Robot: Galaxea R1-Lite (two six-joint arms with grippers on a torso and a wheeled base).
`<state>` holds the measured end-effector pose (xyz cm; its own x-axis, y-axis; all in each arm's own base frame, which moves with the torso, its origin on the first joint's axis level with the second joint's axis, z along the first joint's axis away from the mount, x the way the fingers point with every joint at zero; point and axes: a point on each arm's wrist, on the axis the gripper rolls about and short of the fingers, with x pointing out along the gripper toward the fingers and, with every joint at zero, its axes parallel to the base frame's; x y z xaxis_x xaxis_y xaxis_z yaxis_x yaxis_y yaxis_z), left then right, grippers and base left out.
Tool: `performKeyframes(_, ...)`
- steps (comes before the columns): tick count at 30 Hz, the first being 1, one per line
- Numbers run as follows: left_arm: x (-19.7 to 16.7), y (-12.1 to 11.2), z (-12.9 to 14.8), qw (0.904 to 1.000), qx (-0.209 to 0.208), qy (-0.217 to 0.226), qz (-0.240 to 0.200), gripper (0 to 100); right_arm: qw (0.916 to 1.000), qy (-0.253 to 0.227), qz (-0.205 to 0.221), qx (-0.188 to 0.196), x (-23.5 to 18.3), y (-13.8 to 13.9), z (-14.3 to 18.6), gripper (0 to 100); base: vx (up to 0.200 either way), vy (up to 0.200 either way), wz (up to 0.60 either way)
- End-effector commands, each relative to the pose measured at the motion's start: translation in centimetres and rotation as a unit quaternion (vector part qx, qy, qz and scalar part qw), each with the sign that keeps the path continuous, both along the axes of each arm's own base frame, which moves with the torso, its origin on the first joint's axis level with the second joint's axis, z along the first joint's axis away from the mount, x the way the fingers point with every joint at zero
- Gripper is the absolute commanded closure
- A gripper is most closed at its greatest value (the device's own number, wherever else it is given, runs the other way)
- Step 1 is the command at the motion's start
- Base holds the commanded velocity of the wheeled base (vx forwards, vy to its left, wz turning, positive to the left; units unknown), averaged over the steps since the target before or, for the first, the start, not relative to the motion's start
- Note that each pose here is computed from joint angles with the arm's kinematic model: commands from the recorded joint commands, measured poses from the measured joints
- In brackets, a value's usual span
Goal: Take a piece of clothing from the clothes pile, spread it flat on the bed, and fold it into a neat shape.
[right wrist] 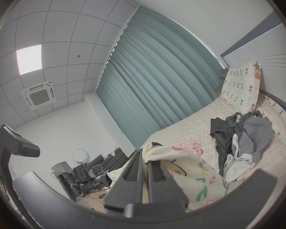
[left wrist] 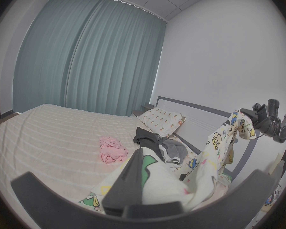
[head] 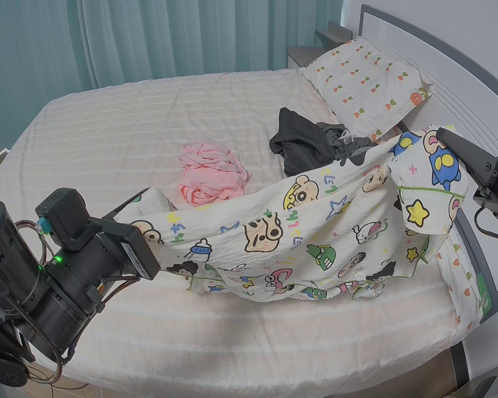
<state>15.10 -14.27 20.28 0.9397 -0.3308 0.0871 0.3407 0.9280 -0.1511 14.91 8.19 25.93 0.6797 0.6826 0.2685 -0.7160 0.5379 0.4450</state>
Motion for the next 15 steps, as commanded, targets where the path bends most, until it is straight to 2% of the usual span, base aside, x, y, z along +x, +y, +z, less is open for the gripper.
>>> performKeyframes(1,-0.1,0.0,-0.2,1.0,0.007,0.0,0.0,100,0.9999,0.011,0.005,-0.005,0.1,0.2,-0.6,100,0.0,0.0,0.0)
performKeyframes(6,-0.2,0.3,0.2,1.0,0.0,-0.006,0.0,100,0.9999,0.013,0.005,-0.007,0.1,0.2,-0.7,100,0.0,0.0,0.0)
performKeyframes(11,-0.4,0.8,0.6,0.9999,-0.008,-0.013,0.006,100,0.9999,0.009,0.011,-0.005,-0.1,0.3,-0.5,100,0.0,0.2,0.0)
performKeyframes(15,0.1,1.4,0.6,0.9995,-0.007,-0.014,0.027,100,0.9999,0.007,0.013,-0.004,-0.1,0.4,-0.4,100,0.0,0.2,0.0)
